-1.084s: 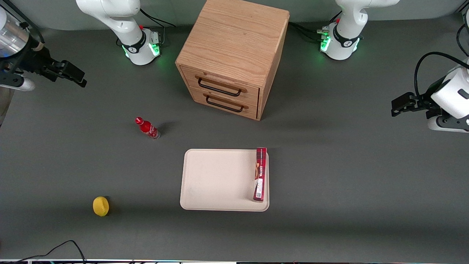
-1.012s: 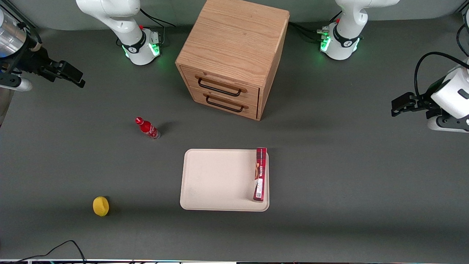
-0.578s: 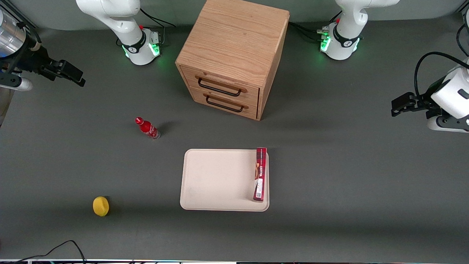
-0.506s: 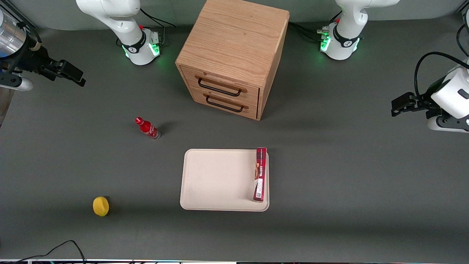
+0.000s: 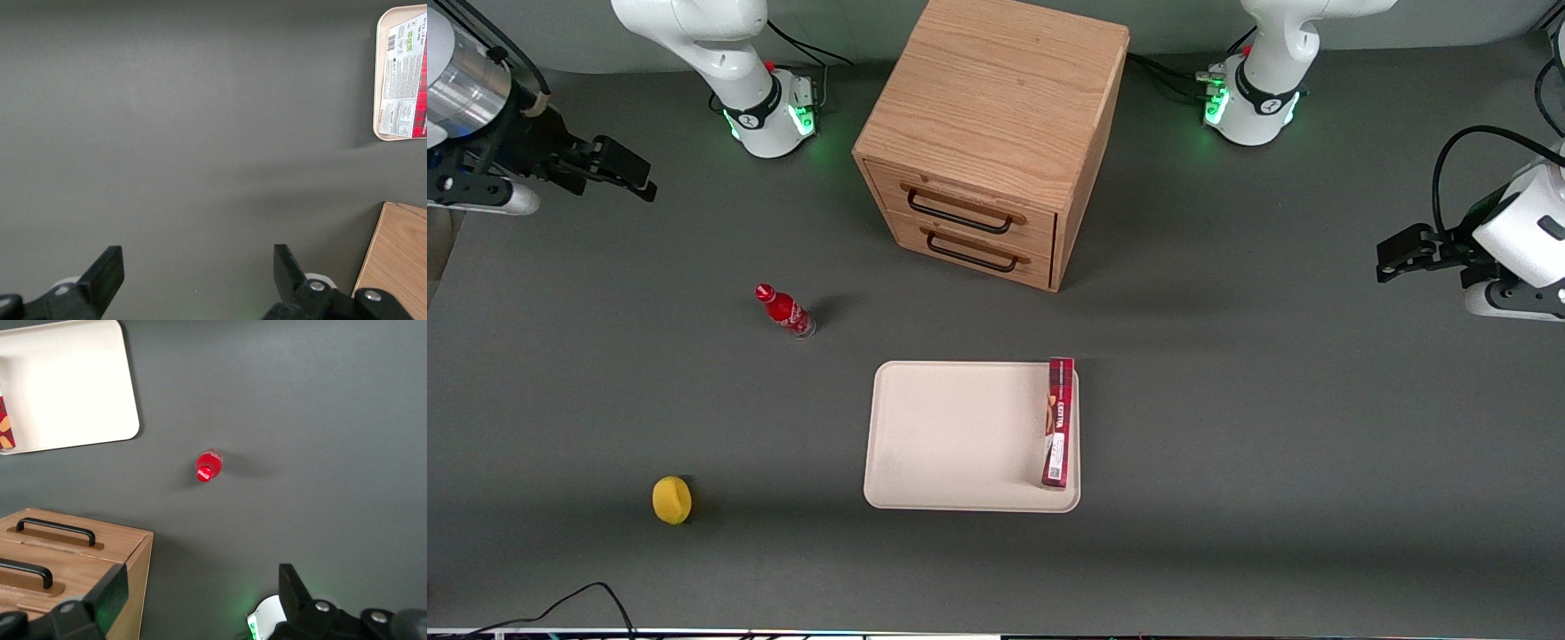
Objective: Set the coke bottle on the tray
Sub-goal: 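Move the open right gripper down over the red Coca-Cola bottle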
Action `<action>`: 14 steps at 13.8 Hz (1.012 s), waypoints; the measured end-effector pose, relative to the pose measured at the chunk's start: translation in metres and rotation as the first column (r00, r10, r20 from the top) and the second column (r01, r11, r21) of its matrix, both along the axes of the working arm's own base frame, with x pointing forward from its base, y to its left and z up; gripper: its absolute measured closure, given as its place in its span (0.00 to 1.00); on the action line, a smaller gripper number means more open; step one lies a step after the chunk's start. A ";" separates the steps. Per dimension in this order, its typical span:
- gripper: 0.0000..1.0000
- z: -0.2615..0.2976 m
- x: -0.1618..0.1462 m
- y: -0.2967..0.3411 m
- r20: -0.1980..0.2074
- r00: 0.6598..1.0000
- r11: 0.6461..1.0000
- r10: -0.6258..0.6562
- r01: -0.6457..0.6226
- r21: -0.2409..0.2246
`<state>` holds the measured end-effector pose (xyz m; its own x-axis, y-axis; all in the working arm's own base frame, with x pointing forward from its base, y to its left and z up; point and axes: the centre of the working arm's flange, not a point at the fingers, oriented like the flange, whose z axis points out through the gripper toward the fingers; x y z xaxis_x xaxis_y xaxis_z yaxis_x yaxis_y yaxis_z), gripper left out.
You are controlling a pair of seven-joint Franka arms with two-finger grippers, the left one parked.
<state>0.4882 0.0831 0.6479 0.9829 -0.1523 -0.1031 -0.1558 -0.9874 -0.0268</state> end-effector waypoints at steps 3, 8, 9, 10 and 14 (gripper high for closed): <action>0.00 -0.035 0.007 0.022 -0.001 0.999 0.999 0.034 -0.034 -0.002; 0.00 -0.159 0.019 0.021 0.022 1.000 1.000 0.014 -0.014 0.000; 0.00 -0.186 0.016 0.020 0.026 1.000 1.000 0.010 -0.010 -0.001; 0.00 -0.211 0.013 0.019 0.026 1.000 1.000 0.006 -0.006 -0.002; 0.00 -0.278 0.002 0.022 0.033 0.999 1.000 0.000 0.000 0.001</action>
